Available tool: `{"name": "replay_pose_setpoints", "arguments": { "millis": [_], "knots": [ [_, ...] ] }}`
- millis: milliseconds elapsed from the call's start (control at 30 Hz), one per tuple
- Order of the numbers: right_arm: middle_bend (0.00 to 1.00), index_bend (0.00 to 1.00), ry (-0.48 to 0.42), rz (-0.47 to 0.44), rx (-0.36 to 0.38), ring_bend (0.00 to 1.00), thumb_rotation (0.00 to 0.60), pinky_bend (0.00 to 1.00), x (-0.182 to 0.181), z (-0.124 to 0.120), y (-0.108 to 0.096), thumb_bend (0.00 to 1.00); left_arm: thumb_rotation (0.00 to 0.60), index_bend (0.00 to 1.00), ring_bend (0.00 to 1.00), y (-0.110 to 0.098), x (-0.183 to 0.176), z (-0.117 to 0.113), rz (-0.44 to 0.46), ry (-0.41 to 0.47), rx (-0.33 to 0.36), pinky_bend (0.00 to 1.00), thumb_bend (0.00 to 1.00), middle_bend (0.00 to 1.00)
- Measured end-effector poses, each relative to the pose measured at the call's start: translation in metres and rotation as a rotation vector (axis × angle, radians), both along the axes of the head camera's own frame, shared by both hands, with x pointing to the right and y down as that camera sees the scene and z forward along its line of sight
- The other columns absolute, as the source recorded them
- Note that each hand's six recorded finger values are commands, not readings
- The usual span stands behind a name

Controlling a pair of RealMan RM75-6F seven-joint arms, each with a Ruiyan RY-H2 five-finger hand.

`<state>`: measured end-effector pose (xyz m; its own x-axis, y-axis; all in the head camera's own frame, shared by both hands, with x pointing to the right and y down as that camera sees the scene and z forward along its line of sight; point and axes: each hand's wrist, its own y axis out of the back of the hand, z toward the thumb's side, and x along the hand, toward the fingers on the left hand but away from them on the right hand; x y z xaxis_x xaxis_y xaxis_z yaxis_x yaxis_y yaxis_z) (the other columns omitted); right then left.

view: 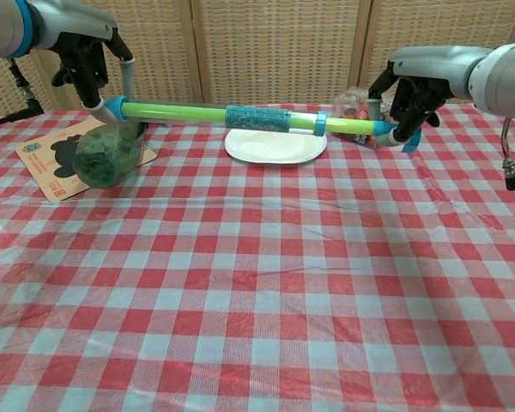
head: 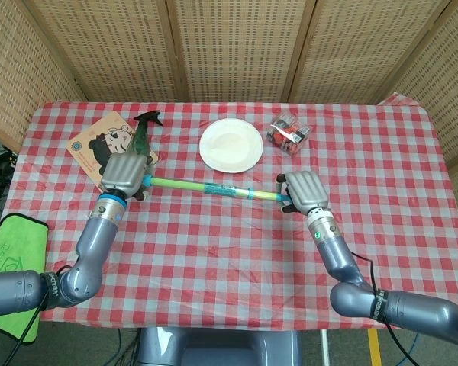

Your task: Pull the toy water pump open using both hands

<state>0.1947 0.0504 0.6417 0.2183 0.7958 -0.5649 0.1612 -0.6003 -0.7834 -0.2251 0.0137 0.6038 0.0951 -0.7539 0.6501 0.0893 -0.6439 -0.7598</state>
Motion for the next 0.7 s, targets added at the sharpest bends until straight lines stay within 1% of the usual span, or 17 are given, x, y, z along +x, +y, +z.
{"name": "replay_pose_setpoints", "arguments": {
  "millis": [200, 300, 367, 433, 500, 700],
  "knots": [
    [1.0, 0.81, -0.004, -0.006, -0.002, 1.0, 0.6, 0.74, 0.0, -0.001, 0.002, 0.52, 0.6, 0.44, 0.77, -0.001, 0.005, 0.004, 0.006, -0.012, 0.012, 0.68, 0.23, 0.86],
    [1.0, 0.82, -0.007, -0.013, -0.001, 1.0, 0.6, 0.74, -0.001, -0.003, 0.003, 0.52, 0.6, 0.46, 0.77, 0.0, 0.008, 0.007, 0.004, -0.008, 0.012, 0.68, 0.23, 0.86],
    [1.0, 0.82, -0.01, -0.015, 0.001, 1.0, 0.6, 0.74, -0.002, -0.004, 0.004, 0.52, 0.6, 0.48, 0.77, 0.001, 0.01, 0.008, 0.007, -0.007, 0.012, 0.68, 0.27, 0.86],
    [1.0, 0.82, -0.014, -0.015, 0.001, 1.0, 0.6, 0.74, -0.002, -0.004, 0.005, 0.52, 0.6, 0.5, 0.77, 0.001, 0.011, 0.009, 0.008, -0.006, 0.014, 0.68, 0.34, 0.86],
    [1.0, 0.82, -0.015, -0.016, 0.002, 1.0, 0.6, 0.74, -0.002, -0.005, 0.005, 0.52, 0.6, 0.52, 0.77, 0.002, 0.011, 0.009, 0.006, -0.004, 0.016, 0.68, 0.36, 0.86],
    [1.0, 0.82, -0.007, -0.014, -0.001, 1.0, 0.6, 0.74, 0.002, -0.004, 0.006, 0.51, 0.6, 0.56, 0.78, 0.003, 0.01, 0.008, 0.003, -0.001, 0.023, 0.68, 0.37, 0.86]
  ]
}}
